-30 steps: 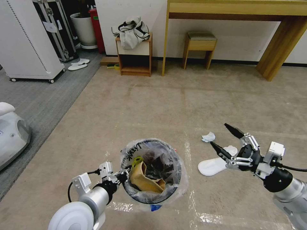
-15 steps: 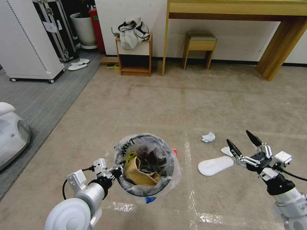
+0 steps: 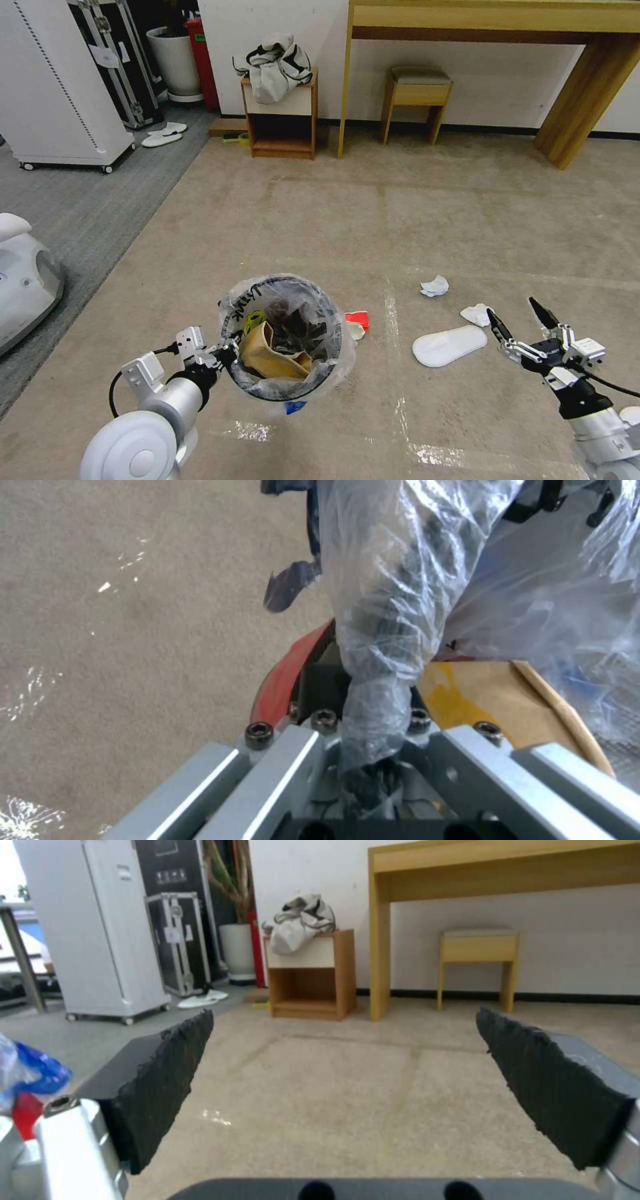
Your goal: Pick up the trash bin and place the garbage on the floor into it.
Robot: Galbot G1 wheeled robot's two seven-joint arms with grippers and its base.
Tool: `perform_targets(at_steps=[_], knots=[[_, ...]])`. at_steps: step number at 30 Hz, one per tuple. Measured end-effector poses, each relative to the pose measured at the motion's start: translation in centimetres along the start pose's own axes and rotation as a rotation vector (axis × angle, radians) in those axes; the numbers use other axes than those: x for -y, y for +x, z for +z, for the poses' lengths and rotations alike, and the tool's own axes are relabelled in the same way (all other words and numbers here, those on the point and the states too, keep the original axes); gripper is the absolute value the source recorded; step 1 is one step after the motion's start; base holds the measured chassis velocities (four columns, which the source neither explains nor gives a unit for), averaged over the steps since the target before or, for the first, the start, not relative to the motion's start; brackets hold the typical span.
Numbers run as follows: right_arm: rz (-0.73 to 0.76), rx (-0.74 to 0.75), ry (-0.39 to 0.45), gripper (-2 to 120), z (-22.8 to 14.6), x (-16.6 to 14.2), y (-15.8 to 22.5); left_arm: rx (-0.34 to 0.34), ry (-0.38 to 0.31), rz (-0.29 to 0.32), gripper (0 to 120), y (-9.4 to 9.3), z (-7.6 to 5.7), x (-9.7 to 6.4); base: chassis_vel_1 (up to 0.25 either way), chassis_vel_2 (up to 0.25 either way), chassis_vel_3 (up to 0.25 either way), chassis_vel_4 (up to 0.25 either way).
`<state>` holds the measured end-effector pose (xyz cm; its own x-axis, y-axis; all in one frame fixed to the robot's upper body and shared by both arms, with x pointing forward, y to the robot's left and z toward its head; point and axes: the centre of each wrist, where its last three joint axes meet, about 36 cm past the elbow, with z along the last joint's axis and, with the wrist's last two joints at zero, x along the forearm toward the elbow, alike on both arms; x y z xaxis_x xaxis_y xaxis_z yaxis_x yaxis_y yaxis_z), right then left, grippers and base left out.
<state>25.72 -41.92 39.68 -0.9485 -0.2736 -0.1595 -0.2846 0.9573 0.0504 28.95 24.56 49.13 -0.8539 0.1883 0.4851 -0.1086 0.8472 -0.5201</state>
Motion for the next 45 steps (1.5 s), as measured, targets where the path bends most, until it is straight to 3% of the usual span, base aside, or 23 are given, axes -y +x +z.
perform_targets(at_steps=[9,21,32,37,45], knots=[[0.041,-0.058,0.041,100,1.7,0.5,2.1,-0.018,-0.035,-0.012,2,-0.4,0.9,-0.1,0.0,0.0,0.0,0.0],[0.059,-0.087,0.041,100,2.7,0.2,2.5,0.009,-0.045,-0.043,2,-0.3,0.2,-0.9,0.0,0.0,0.0,0.0],[0.064,-0.136,0.056,100,2.8,1.5,0.2,0.021,-0.045,-0.037,2,-0.3,-0.1,-0.7,0.0,0.0,0.0,0.0],[0.02,-0.17,0.127,100,1.8,3.7,-2.4,0.026,-0.051,-0.04,2,-0.3,-0.3,-0.8,0.0,0.0,0.0,0.0],[0.006,-0.205,0.146,100,2.0,5.4,-5.1,0.009,-0.057,-0.027,2,-0.6,0.4,-0.4,0.0,0.0,0.0,0.0]])
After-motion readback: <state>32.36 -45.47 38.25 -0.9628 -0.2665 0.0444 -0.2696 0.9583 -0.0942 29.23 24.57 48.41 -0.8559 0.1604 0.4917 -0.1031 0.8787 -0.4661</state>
